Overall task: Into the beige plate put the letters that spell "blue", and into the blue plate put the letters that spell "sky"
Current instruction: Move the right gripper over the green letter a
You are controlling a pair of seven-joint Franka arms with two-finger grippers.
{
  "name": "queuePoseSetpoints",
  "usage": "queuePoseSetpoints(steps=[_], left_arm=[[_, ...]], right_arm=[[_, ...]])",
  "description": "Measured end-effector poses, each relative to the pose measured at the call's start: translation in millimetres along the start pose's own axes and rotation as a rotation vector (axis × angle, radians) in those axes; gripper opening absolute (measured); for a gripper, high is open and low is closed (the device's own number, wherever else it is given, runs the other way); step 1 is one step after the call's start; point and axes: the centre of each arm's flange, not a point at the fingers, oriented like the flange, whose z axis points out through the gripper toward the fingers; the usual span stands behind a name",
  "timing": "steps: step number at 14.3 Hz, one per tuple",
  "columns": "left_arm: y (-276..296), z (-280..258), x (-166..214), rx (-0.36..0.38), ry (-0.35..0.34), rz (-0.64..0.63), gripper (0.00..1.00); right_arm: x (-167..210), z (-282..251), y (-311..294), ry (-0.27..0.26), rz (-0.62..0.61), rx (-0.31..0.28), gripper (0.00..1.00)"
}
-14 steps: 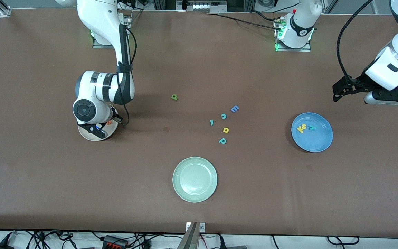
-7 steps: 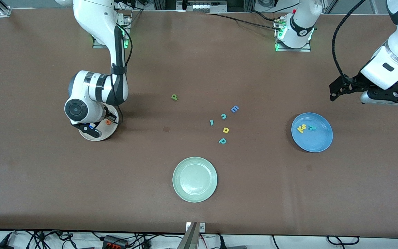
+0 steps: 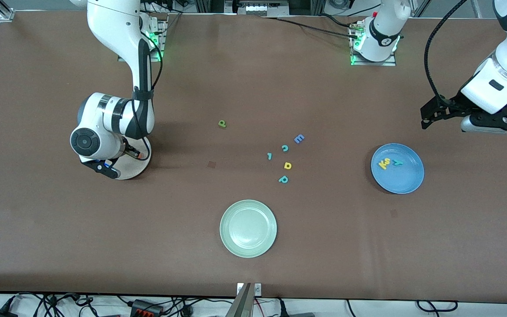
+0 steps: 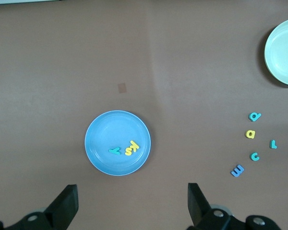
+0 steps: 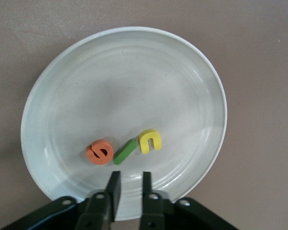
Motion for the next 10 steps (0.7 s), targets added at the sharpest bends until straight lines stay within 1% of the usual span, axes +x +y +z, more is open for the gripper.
queuePoseSetpoints(steps=[1,2,4,5,6,7,8,9,10], left_arm=[[0.0,-1.1,0.9,0.0,0.003,0.0,1.0],[-0.1,-1.7,1.7,0.0,0.005,0.0,1.0],[-1.3,-1.9,2.5,0.0,0.006,-0.003,1.0],[-2.2,-1.8,2.6,0.0,0.005,-0.005,1.0],[-2.7,-1.5,2.3,0.0,0.002,-0.005,1.0],[-2.9,-1.3,1.9,0.0,-0.002,-0.006,1.0],[-2.9,-1.4,1.7,0.0,-0.004,-0.006,1.0],[-2.9,-1.6,1.6,0.0,-0.005,-0.006,1.0],[-3.0,-1.7,1.5,0.0,-0.005,-0.006,1.0]], right_arm=[[-0.6,-0.1,-1.0,0.0,-0.002,0.0,0.38],[-1.7,-1.0,-3.2,0.003,-0.003,0.0,0.49],[-7.8,-9.1,-16.8,0.016,-0.003,0.005,0.67],[-15.1,-16.9,-31.1,0.03,-0.005,0.012,0.79],[-25.8,-24.8,-49.0,0.045,-0.004,0.028,0.88],[-40.0,-31.7,-69.9,0.05,-0.003,0.068,0.97],[-56.1,-36.6,-90.8,0.048,-0.005,0.121,1.0],[-72.1,-40.0,-109.0,0.048,-0.013,0.163,1.0],[-86.1,-42.0,-123.3,0.056,-0.029,0.187,1.0]])
